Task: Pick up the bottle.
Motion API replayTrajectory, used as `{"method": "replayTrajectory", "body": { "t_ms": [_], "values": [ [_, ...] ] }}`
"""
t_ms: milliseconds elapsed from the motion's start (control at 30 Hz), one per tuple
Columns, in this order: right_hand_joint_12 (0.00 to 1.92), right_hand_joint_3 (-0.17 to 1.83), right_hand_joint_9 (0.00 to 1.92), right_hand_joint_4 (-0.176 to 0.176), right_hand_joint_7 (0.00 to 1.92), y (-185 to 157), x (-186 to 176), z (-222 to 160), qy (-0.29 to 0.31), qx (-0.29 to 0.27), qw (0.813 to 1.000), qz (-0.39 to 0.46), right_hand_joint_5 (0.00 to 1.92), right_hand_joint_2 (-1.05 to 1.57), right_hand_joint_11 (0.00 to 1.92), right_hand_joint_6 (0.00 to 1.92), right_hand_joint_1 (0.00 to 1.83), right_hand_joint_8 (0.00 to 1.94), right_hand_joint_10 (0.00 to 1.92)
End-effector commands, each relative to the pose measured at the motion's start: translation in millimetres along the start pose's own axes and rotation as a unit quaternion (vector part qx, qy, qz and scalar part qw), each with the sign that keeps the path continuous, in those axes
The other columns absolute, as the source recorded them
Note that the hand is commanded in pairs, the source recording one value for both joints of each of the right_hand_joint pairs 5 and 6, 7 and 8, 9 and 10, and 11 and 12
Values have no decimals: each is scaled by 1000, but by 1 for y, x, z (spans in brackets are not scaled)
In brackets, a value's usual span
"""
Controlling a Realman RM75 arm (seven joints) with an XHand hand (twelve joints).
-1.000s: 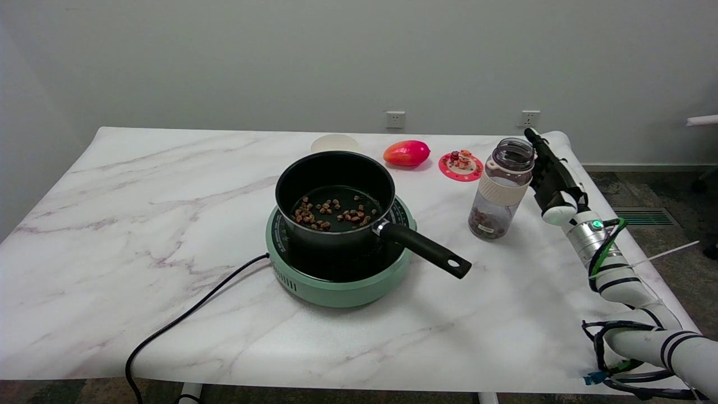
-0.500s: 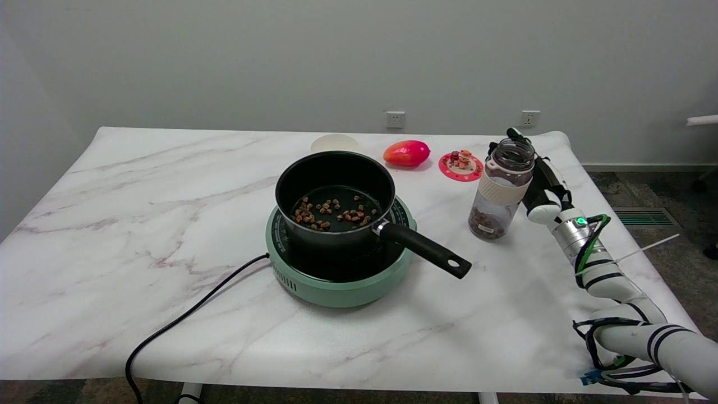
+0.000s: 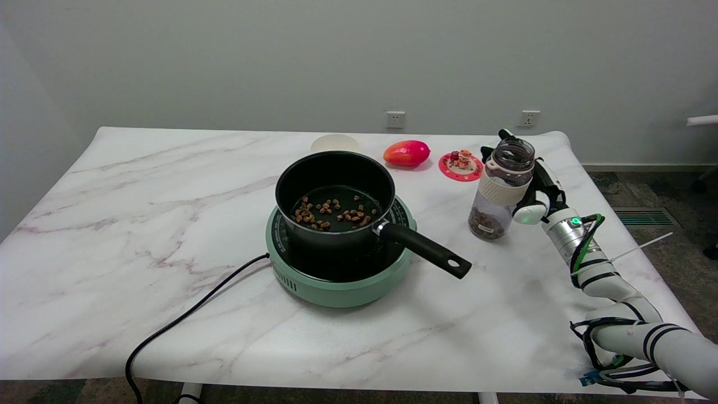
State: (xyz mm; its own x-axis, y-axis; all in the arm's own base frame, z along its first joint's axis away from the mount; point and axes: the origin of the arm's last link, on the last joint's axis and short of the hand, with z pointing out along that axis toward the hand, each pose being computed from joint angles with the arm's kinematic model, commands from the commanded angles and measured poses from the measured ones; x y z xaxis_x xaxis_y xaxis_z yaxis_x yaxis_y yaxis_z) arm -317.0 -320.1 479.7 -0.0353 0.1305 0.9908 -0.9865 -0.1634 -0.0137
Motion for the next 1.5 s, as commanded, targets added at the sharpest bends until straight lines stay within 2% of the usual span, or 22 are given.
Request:
{"method": "replayTrajectory", "body": {
  "t_ms": [33,267,333,467,600,1133,1333,1367,1400,1500],
  "values": [
    [283,819,351,0,556,1,-3,-1,-5,1,1000,0,132,-626,283,132,1382,556,351],
    [163,747,558,0,619,1,-3,-1,-5,0,1000,0,178,-274,163,178,1456,619,558],
    [188,785,674,0,666,1,-2,-1,-4,0,1000,0,229,-113,188,229,1489,666,674],
    [293,725,766,0,690,1,-2,-1,-3,0,1000,-1,273,-5,293,273,1518,690,766],
    [468,684,849,0,742,2,-1,-2,-2,0,1000,-1,333,54,468,333,1537,742,849],
    [565,758,925,0,969,1,6,-4,4,2,1000,-7,499,69,565,499,1560,969,925],
    [692,891,1004,0,1150,0,8,-4,5,4,1000,-10,509,89,692,509,1565,1150,1004],
    [744,942,1037,0,1224,0,9,-4,6,4,1000,-10,517,109,744,517,1572,1224,1037],
    [865,1035,1120,0,1388,0,9,-4,7,4,1000,-11,539,167,865,539,1589,1388,1120],
    [1002,1086,1233,0,1543,0,10,-4,7,4,1000,-12,552,236,1002,552,1616,1543,1233]
  ]
}}
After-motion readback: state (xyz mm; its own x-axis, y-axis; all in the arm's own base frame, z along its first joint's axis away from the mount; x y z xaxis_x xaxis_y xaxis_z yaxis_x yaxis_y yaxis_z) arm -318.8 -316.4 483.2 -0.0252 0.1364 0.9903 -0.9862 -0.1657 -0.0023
